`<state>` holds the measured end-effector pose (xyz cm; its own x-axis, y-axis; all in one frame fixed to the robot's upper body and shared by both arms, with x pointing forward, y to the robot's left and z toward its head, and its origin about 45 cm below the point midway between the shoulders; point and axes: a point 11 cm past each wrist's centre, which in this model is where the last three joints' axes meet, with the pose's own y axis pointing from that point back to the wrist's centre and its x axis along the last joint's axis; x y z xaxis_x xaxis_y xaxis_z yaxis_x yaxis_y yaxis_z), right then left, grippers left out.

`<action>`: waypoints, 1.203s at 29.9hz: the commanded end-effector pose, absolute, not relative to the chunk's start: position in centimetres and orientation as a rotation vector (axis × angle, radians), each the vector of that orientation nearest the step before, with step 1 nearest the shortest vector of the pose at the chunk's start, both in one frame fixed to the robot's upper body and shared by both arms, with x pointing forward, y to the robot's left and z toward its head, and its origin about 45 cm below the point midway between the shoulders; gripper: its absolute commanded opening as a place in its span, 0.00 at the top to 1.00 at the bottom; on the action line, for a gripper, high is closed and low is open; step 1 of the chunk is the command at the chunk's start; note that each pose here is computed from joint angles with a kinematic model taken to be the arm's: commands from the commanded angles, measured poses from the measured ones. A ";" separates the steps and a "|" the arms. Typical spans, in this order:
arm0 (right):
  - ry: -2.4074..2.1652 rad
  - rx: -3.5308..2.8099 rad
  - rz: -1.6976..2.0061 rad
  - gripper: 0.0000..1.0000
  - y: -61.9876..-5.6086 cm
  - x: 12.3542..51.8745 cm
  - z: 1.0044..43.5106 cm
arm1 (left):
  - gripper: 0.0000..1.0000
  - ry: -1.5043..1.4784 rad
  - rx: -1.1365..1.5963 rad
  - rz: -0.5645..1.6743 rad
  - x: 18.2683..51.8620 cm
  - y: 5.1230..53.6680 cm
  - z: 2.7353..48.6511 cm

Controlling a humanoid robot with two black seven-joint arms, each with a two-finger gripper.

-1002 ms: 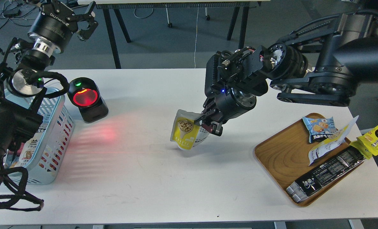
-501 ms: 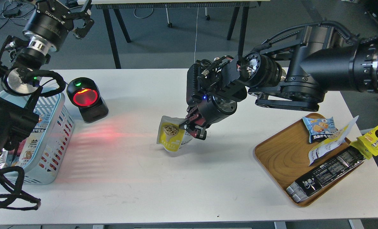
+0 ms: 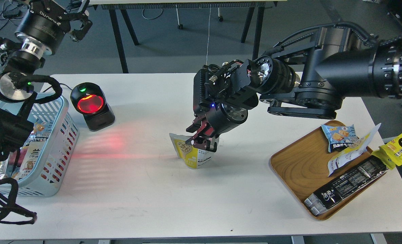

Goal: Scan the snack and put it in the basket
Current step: 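Release the bag on the table and withdraw the right arm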

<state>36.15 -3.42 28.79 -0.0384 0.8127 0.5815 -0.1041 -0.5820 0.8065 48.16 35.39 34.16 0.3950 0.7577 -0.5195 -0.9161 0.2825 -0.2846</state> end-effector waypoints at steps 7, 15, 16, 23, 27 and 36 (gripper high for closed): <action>0.284 1.848 1.655 0.18 -4.8 39.0 40.3 | 0.01 0.161 -0.466 1.099 47.5 36.8 40.1; -0.172 2.201 1.376 0.06 -12.7 41.7 38.1 | 0.01 -0.005 -0.176 1.042 48.1 34.2 42.1; -0.268 2.263 1.329 0.05 -13.8 42.0 38.2 | 0.01 -0.038 -0.140 1.042 48.1 34.1 42.5; -0.789 2.493 1.021 0.03 -20.8 44.2 36.4 | 0.05 -0.295 0.045 0.906 46.5 29.7 44.1; -1.085 2.572 0.778 0.02 -25.1 45.4 35.3 | 0.05 -0.564 0.159 0.733 43.5 25.2 45.1; -1.670 2.660 0.182 0.01 -35.0 46.7 33.6 | 0.07 -0.986 0.312 0.413 37.1 16.5 44.8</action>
